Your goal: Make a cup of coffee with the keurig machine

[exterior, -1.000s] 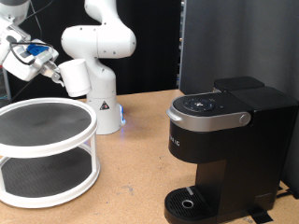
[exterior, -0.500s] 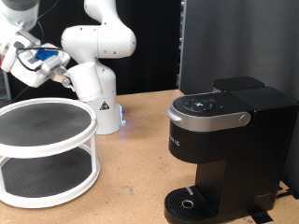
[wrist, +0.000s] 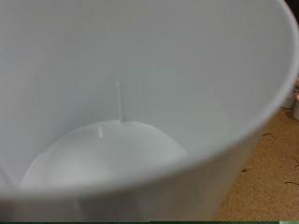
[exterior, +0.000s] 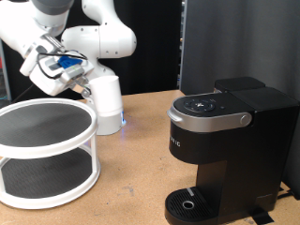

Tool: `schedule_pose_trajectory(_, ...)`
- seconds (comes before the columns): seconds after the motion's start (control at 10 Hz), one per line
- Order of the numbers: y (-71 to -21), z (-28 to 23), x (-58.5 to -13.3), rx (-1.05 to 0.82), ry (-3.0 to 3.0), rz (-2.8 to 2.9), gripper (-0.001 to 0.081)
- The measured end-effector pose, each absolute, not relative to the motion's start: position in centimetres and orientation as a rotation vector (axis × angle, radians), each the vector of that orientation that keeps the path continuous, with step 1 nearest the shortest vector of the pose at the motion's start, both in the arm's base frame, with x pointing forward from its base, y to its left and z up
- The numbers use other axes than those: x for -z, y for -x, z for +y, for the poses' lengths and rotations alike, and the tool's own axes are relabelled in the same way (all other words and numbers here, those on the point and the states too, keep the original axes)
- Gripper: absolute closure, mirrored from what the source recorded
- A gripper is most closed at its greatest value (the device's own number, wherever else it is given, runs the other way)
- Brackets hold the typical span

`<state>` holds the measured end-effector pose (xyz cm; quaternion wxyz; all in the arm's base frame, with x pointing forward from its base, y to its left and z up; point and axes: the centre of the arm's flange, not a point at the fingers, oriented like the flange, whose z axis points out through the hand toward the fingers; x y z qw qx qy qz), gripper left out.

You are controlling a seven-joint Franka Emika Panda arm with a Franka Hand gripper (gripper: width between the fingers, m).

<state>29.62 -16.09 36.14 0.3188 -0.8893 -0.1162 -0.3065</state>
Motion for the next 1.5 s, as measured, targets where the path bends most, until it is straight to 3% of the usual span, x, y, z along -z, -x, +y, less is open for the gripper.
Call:
schedule_pose_trajectory(0.6, -33.0, -11.9, -35.1, 0.734, 2.388, -0.292, 0.0734)
schedule_pose_trajectory(1.5, -33.8, -11.3, -33.1, 0.666, 2.429, -0.286, 0.0734)
